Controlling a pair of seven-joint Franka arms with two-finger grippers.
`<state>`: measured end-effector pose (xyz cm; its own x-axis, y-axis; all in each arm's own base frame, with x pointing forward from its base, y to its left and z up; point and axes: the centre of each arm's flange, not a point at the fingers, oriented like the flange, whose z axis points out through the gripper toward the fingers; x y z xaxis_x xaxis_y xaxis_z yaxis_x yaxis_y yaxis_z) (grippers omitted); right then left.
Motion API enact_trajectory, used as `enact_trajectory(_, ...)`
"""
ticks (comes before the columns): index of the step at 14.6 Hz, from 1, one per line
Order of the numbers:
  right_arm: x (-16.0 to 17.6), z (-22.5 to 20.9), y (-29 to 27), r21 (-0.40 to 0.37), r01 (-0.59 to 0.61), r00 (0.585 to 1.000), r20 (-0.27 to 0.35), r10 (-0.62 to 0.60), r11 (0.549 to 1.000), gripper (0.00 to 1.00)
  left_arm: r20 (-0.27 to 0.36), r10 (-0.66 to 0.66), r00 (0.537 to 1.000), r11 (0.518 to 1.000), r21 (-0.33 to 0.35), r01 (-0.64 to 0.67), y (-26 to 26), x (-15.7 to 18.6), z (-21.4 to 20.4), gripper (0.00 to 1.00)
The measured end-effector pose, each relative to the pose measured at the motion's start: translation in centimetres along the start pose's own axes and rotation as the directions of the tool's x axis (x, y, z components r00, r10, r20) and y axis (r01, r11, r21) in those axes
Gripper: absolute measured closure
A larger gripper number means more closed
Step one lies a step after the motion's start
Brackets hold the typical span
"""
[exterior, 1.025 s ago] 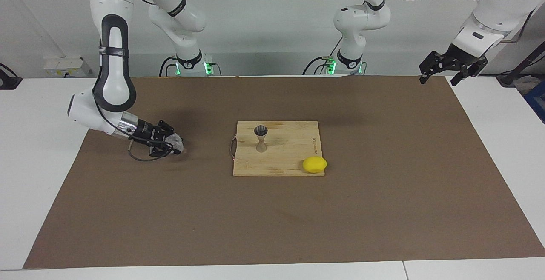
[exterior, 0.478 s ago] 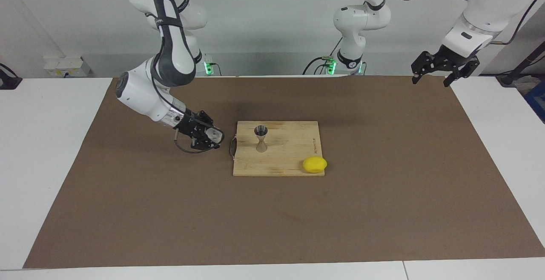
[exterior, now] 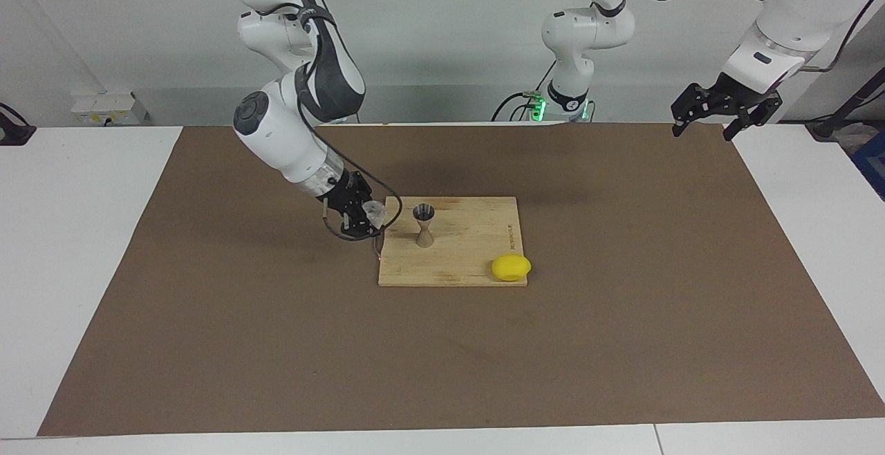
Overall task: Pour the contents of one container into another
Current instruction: 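Lift the clear cup with the right gripper over the steel cup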
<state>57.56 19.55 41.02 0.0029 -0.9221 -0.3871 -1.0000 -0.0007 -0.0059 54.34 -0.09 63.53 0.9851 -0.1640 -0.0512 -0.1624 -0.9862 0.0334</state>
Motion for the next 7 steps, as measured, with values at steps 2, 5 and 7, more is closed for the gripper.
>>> enact_trajectory(2,-1.7,0.2,-0.2,0.009,-0.006,0.999,-0.043,0.007,1.0,0.49,0.0,0.0,1.0,1.0,0.0,0.0,0.0,0.0,0.0,0.0)
enact_trajectory(5,-3.9,0.5,-0.6,0.031,0.004,0.991,-0.136,0.0,0.999,0.49,0.0,0.0,1.0,1.0,0.0,0.0,0.0,0.0,0.0,0.0)
enact_trajectory(7,-5.8,1.3,-0.3,0.038,0.035,0.98,-0.198,-0.026,0.999,0.49,0.0,0.0,1.0,1.0,0.0,0.0,0.0,0.0,0.0,0.0)
